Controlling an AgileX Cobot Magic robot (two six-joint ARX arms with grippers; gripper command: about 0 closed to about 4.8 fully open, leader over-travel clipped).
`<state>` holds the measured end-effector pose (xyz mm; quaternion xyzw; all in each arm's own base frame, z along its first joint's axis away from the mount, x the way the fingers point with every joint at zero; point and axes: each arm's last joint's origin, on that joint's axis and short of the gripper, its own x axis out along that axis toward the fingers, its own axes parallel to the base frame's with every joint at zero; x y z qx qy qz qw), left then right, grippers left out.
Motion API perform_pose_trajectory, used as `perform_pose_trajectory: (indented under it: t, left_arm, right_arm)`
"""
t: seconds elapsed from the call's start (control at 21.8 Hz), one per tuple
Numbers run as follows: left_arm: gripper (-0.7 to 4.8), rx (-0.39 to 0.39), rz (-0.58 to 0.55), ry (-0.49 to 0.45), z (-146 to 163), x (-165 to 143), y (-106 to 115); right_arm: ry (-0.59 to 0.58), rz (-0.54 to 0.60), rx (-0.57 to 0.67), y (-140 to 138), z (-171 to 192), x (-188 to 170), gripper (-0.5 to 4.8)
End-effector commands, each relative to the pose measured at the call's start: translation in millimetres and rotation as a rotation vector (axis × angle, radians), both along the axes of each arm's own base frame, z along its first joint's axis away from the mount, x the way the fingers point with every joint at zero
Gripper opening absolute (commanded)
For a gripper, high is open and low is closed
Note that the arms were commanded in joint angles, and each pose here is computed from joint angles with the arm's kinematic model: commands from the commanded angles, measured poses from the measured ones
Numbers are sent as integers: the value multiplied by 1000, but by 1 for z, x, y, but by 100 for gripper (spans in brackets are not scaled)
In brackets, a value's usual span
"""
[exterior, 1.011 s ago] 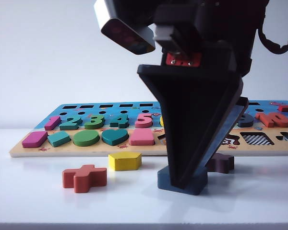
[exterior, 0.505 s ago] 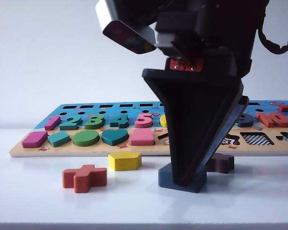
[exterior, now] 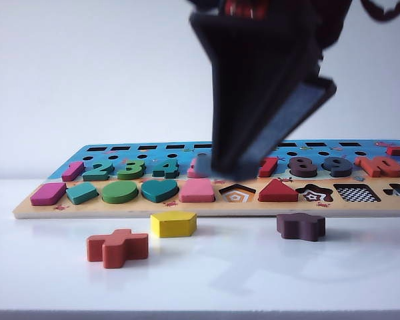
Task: Insert the cube into the slot.
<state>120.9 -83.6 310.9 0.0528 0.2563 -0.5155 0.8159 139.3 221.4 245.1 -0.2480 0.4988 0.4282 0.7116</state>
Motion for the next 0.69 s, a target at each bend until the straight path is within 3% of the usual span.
perform_pose_trajectory:
  t: [0.05, 0.28, 0.55, 0.69]
  left_arm:
    - [10, -10, -8, -9, 2, 0, 0]
    - [10, -10, -8, -9, 2, 0, 0]
    - [10, -10, -8, -9, 2, 0, 0]
    - [10, -10, -8, -9, 2, 0, 0]
  right_arm:
    - [-18, -107, 93, -8, 18, 0, 18]
    - [-24, -320, 226, -32, 44, 1, -3]
    - [-116, -639, 265, -62, 58, 11, -8]
    - [-120, -729, 285, -73, 59, 15, -8]
